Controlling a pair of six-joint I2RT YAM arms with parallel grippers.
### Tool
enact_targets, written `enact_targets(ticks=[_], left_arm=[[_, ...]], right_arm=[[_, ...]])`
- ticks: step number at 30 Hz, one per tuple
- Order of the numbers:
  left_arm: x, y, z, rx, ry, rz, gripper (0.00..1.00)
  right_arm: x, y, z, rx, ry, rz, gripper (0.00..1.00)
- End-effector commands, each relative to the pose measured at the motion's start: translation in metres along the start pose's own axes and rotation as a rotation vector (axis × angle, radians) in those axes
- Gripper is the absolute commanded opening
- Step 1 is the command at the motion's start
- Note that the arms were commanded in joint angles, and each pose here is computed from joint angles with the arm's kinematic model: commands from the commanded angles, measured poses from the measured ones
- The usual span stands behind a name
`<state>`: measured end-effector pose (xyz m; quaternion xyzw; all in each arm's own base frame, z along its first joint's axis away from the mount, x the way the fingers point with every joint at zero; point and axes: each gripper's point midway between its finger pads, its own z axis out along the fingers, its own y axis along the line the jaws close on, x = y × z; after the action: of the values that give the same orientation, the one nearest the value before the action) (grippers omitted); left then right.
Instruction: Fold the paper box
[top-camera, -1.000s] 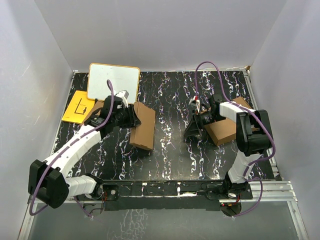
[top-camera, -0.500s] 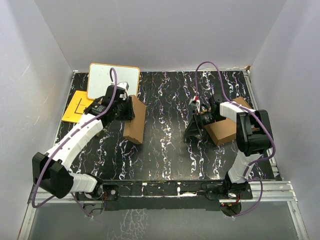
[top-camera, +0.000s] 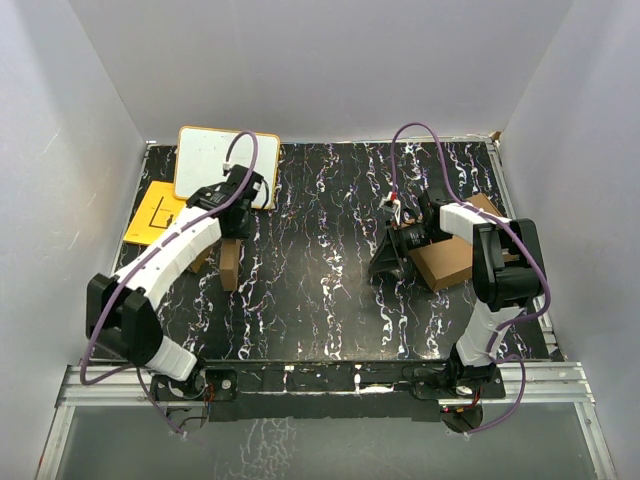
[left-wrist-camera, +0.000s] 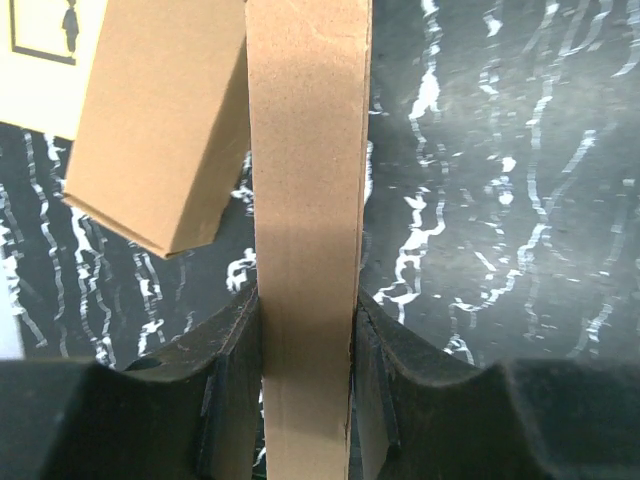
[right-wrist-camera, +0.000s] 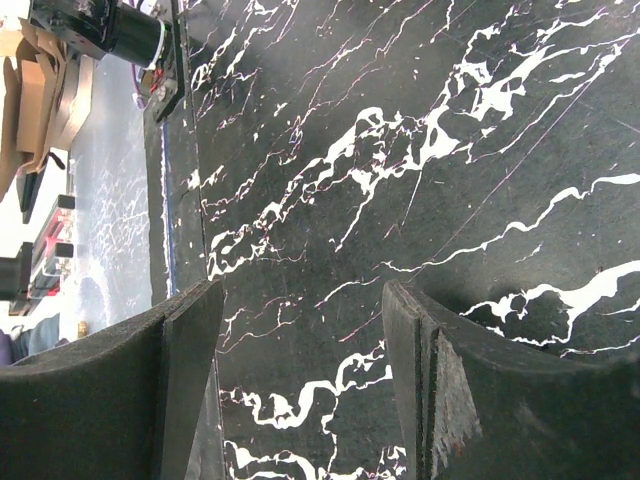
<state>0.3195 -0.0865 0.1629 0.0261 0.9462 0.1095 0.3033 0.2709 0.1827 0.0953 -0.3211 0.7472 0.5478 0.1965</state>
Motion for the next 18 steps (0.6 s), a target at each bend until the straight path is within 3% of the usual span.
enact_targets(ticks=[1, 3, 7, 9, 18], left_arm=[[0.003, 0.022, 0.000, -0.175, 0.039, 0.095, 0.04], [0.008, 0.018, 0.004, -0.227, 0.062, 0.161, 0.15], [0.012, 0.007, 0.003, -0.332, 0.096, 0.297, 0.63], [0.012, -0.002, 0.004, -0.328, 0.108, 0.326, 0.75], [0.015, -0.039, -0.002, -0.117, 0.110, 0.269, 0.85]], right_arm=[[-0.019, -0.002, -0.002, -0.019, -0.040, -0.086, 0.70], [-0.018, -0.003, -0.002, -0.021, -0.040, -0.082, 0.70], [-0.017, -0.004, -0.002, -0.021, -0.036, -0.081, 0.70], [-0.016, -0.004, -0.002, -0.019, -0.036, -0.082, 0.70], [-0.016, -0.003, -0.003, -0.022, -0.030, -0.092, 0.70]])
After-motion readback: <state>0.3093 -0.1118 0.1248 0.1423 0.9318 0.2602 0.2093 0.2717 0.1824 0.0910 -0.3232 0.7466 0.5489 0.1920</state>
